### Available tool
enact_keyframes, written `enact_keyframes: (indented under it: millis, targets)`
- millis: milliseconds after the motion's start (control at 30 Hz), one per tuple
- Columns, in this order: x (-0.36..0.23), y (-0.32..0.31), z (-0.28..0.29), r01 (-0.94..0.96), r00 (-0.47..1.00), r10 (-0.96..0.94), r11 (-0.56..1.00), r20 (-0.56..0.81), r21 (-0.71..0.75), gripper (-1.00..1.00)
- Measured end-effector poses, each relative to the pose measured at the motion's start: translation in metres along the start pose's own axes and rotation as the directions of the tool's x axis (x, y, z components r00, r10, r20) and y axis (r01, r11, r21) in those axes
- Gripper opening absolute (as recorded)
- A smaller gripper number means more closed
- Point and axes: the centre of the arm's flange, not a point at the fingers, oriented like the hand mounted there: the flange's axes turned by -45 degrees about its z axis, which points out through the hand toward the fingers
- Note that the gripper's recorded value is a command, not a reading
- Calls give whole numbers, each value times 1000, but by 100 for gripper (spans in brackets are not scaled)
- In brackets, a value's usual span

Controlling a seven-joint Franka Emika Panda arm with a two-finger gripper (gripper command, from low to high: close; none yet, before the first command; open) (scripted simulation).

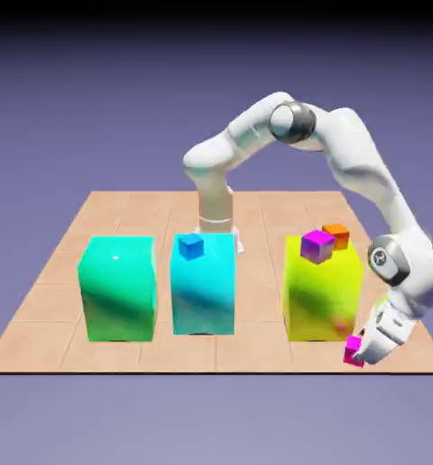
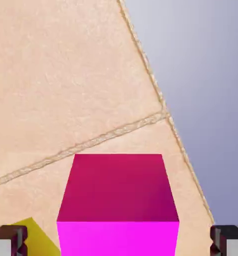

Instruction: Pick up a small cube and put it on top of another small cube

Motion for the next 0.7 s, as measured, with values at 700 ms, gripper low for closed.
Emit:
enact_keyframes:
  millis: [700]
  targets:
    - [-150, -63, -248, -281, 958, 285, 949, -11, 143, -100]
